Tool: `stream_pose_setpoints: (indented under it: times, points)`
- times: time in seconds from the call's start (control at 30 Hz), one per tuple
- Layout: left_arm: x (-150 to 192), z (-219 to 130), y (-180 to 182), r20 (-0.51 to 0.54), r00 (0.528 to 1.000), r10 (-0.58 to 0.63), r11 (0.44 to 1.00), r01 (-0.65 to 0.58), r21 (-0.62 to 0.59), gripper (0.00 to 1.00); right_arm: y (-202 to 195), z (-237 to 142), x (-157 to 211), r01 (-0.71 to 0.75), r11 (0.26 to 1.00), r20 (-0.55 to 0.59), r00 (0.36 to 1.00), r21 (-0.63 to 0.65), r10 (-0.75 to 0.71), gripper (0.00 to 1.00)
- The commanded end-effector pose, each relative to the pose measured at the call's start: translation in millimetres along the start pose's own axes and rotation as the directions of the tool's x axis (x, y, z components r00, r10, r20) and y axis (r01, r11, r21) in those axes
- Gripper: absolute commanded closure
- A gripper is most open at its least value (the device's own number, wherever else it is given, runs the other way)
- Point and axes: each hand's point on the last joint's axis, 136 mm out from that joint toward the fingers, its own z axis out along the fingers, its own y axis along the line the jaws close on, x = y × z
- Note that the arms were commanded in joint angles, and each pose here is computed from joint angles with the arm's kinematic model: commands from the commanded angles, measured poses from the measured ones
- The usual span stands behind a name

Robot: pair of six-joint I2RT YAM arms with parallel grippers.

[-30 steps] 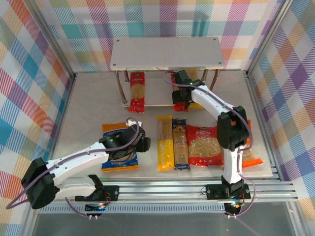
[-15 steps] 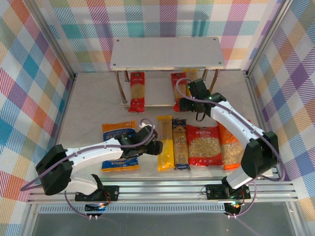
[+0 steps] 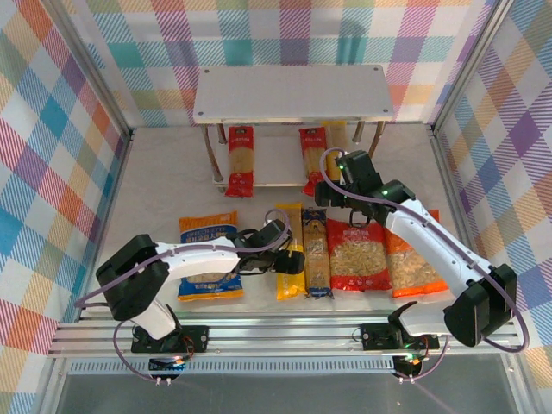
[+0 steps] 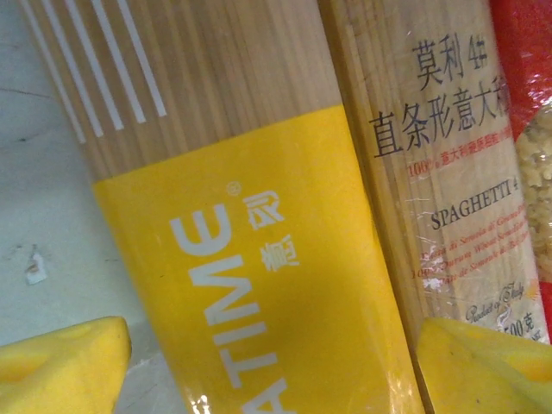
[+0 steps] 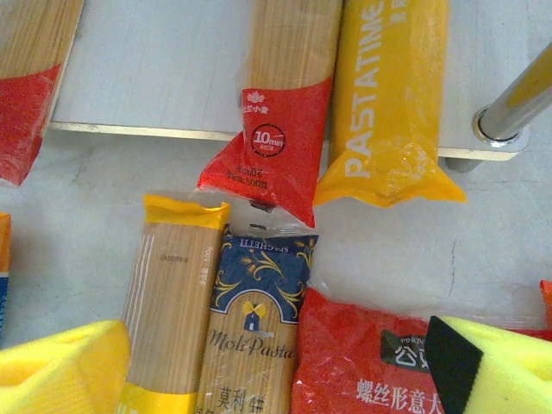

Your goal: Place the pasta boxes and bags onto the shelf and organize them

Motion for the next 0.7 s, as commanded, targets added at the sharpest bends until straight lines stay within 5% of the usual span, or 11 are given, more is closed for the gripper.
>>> stream_pose_setpoints:
  times: [0.0, 0.67]
  points:
    - [0, 0, -11, -0.022, 1.000, -0.001, 1.000, 0.001, 0.013, 0.13, 1, -6, 2, -0.015, 1.000, 0.009, 1.000, -0.013, 0.016, 0.11]
    - [29, 26, 19, -0.181, 0.982, 0.046, 0.985, -0.075, -0.157, 0.14, -1, -11, 1, -0.012, 1.000, 0.033, 0.999, -0.015, 0.013, 0.10]
